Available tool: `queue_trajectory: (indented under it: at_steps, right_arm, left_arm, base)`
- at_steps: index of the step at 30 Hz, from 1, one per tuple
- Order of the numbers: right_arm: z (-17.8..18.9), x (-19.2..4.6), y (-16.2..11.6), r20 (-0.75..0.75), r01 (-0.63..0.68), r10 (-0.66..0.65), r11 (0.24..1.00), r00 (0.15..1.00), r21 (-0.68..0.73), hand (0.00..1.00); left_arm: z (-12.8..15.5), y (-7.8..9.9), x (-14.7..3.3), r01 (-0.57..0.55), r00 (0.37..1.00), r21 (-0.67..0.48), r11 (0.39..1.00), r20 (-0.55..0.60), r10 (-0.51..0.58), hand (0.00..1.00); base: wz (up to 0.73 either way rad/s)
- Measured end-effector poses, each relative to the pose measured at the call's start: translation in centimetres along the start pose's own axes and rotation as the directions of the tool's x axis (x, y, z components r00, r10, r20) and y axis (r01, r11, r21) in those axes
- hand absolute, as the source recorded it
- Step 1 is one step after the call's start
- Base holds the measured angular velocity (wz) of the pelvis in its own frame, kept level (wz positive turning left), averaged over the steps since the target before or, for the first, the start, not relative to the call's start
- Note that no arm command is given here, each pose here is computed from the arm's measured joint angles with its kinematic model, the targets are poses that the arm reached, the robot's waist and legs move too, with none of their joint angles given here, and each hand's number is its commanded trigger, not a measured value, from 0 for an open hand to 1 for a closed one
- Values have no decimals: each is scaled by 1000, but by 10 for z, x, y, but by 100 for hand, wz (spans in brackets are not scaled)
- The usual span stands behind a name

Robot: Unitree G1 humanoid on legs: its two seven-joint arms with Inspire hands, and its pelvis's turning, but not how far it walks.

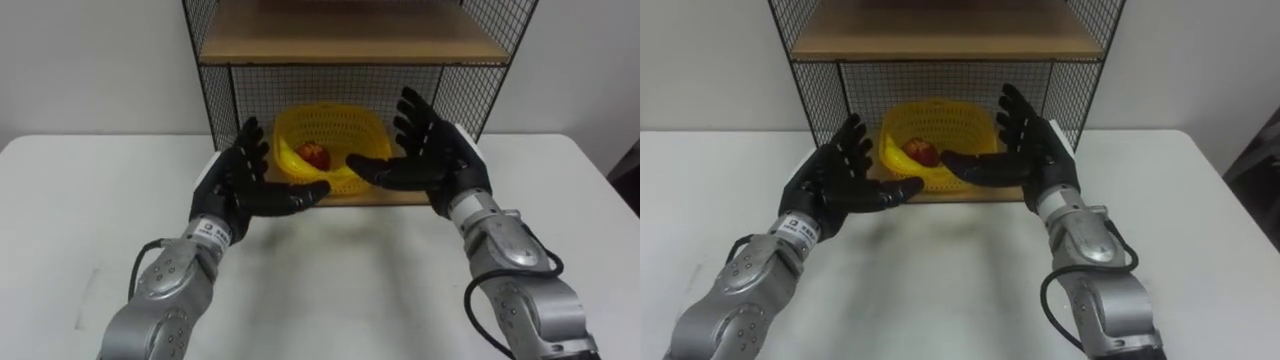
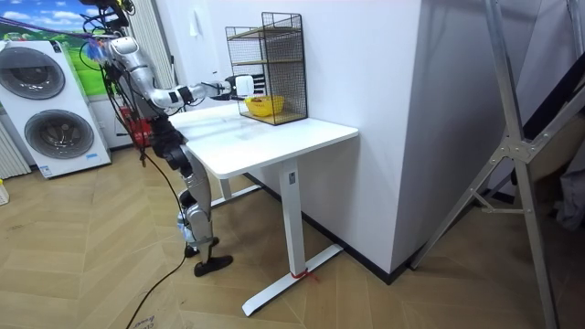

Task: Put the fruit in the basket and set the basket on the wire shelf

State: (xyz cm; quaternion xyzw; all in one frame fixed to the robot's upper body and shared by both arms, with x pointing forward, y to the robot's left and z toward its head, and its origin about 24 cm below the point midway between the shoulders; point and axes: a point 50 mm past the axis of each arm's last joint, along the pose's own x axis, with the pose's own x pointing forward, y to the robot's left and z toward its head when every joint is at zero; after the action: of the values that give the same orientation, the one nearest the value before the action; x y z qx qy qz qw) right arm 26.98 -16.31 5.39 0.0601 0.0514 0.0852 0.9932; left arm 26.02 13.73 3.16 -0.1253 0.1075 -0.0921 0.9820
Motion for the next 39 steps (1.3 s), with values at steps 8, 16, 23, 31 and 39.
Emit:
queue_trajectory:
  at_steps: [8, 16, 23, 31, 39]
  right_arm:
    - [20, -19, -10, 111, 54, -51, 998, 992, -24, 0]
    - [20, -66, -23, 194, 182, -175, 983, 965, -16, 0]
    - [8, -93, -33, 178, 304, -293, 952, 939, -36, 0]
    - [12, -105, -37, 270, 407, -377, 911, 886, -63, 0]
    - [38, -131, -68, 433, 649, -571, 759, 697, -45, 0]
  left_arm:
    - [21, 14, -24, -80, 986, -7, 997, 146, 81, 0]
    - [20, 38, -69, -239, 942, -47, 970, 233, 243, 0]
    - [14, 58, -100, -439, 857, -78, 895, 262, 443, 0]
    - [46, 68, -122, -588, 643, -191, 786, 478, 598, 0]
    - [72, 94, -156, -779, 319, -271, 565, 605, 729, 0]
  base:
    - [-2]
    - [-3]
    - [1]
    - [0]
    - [1]
